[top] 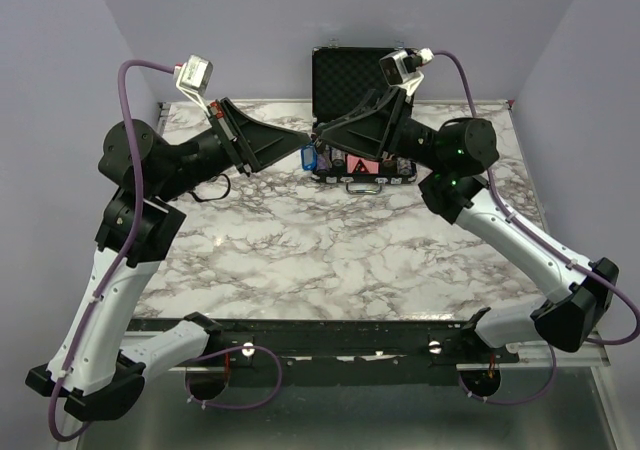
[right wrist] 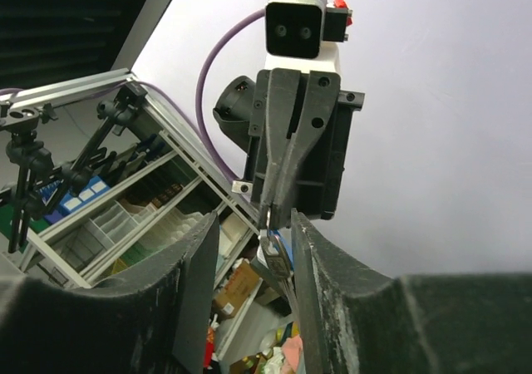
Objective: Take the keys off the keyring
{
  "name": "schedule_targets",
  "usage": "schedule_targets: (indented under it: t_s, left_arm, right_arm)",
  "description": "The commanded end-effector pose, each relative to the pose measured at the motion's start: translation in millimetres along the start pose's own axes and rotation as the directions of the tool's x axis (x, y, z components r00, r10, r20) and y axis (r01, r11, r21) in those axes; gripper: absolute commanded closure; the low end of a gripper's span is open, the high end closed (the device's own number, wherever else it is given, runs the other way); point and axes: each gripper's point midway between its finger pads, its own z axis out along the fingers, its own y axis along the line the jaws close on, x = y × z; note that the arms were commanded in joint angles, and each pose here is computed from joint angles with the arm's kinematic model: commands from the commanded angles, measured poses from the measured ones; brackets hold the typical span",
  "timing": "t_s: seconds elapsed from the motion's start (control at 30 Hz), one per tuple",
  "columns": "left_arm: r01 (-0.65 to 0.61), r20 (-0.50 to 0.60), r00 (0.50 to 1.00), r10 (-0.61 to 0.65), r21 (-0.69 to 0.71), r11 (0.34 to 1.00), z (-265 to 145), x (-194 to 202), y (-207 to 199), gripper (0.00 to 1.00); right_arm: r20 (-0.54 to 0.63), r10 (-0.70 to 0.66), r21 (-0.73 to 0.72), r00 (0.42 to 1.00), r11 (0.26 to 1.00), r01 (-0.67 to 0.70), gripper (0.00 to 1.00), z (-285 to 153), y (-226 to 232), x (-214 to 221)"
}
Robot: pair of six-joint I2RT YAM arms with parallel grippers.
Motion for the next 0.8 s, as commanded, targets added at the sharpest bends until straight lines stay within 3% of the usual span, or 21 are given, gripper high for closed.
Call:
schedule_targets:
  t_s: [0.0,0.3,0.77]
  left_arm:
    - [-0.001,0.042,0.999,0.001,-0.005,1.0,-1,-5,1,1.0]
    - [-0.011,0.061,0.998,0.011,0.003,1.0,-1,-9,-2,1.0]
    - [-0.014,0.075,0.997,0.015,-0.017,1.0,-1,-10,2,1.0]
  right_arm:
    - [-0.05,-0.036,0.013,0.998,0.999,0.037,0.53,5,-2,2]
    - [-0.059,-0.031,0.055,0.998,0.998,0.035,0.57,1,-10,6]
    - [-0.06,-0.039,0.075,0.997,0.996,0.044,0.86,-1,-12,7]
